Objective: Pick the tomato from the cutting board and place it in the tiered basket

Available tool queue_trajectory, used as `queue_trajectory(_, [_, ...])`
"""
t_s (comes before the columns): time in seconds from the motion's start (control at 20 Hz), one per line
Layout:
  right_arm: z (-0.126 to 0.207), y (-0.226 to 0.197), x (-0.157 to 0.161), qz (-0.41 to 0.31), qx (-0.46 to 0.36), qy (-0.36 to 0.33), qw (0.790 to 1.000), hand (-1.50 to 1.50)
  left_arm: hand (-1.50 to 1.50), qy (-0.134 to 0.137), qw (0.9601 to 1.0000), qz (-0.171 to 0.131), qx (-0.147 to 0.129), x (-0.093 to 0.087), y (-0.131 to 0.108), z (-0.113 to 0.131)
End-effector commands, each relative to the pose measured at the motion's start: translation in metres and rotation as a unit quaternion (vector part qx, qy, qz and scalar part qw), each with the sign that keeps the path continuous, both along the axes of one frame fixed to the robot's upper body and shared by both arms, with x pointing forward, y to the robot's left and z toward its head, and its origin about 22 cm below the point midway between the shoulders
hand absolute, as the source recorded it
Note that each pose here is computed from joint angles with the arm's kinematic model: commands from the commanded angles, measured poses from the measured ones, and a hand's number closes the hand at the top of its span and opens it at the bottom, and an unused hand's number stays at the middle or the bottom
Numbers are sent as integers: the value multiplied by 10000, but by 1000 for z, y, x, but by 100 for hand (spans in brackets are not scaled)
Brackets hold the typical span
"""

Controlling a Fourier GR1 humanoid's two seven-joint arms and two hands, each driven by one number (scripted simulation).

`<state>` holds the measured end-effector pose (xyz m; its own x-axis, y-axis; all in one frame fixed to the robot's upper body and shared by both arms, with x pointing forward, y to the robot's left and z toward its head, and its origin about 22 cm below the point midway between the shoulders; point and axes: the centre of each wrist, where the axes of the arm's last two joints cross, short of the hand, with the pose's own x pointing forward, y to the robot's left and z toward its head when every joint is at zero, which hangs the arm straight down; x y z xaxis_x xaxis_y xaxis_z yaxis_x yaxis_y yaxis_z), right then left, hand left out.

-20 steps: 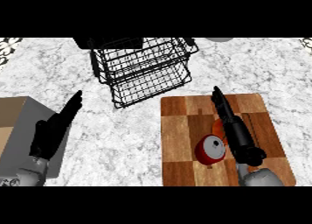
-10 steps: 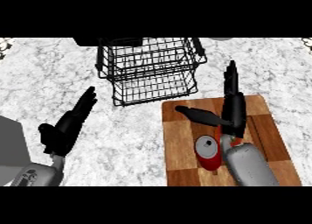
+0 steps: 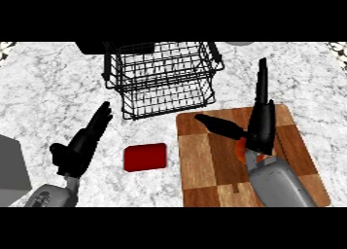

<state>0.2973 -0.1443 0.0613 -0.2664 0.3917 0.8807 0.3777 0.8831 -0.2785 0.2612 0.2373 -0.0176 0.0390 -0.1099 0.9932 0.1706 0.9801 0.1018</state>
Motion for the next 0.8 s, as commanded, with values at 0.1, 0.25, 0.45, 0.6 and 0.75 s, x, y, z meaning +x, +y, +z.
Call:
queue_trajectory(0.1, [-18,-45,-6,-375,-1913,1435,9703,-150,0,41,9999,149,30,-6,10,-6])
queue_trajectory(0.25, [-25,-60,-11,-317,-2802,2435,9280,-150,0,55,9998,189,71,-7,13,-9])
queue_trajectory(0.45, [-3,-48,-11,-367,-3645,3201,8737,-150,0,113,9998,157,29,-7,13,-10])
queue_trajectory(0.6, [29,-24,-20,-276,-3944,3556,8469,-150,0,105,9999,99,70,-7,13,-11])
queue_trajectory(0.75, [64,7,-41,-353,-3924,3745,8394,-150,0,113,9999,96,6,-6,19,-5])
